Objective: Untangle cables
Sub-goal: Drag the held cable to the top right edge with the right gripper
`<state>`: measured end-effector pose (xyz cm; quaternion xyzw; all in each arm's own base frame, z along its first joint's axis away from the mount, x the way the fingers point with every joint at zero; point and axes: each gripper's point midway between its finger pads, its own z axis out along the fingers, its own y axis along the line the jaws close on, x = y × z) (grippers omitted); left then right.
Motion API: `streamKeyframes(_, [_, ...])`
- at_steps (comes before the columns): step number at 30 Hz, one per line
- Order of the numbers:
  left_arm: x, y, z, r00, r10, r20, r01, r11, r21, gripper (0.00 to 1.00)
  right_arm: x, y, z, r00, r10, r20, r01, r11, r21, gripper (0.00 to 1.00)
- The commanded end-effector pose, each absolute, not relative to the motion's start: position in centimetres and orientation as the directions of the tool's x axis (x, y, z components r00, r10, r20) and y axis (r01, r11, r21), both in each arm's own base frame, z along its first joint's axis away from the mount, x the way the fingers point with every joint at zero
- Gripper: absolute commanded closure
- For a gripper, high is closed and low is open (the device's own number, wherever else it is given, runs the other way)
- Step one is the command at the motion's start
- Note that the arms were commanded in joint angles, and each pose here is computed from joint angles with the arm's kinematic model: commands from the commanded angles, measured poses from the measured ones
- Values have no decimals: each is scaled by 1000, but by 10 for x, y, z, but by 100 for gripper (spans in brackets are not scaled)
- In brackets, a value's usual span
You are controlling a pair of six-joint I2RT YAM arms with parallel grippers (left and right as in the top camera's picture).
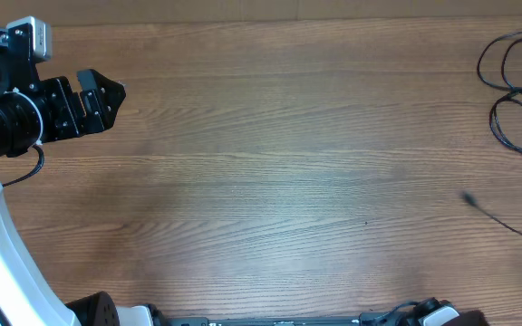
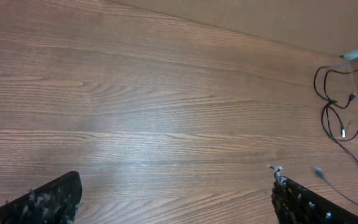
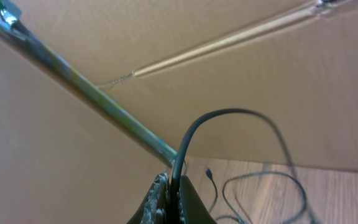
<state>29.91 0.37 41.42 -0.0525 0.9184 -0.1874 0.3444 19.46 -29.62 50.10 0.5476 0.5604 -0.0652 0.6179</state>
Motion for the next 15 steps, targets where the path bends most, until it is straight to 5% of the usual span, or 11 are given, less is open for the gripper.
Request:
streamKeyframes(1, [295,-1,417,-753,-194,-629,68,928,-367,3,208,-310,505,363,553,-750,655,422,627,96])
streamKeyframes(10, [296,-1,416,-754,-195,-627,67,927,-369,6,244,-342,534,299,486,-821,604,570,557,96])
streamKeyframes(15, [296,-1,416,-755,-195,-626,67,927,-369,6,241,-374,473,240,570,-786,729,429,534,96])
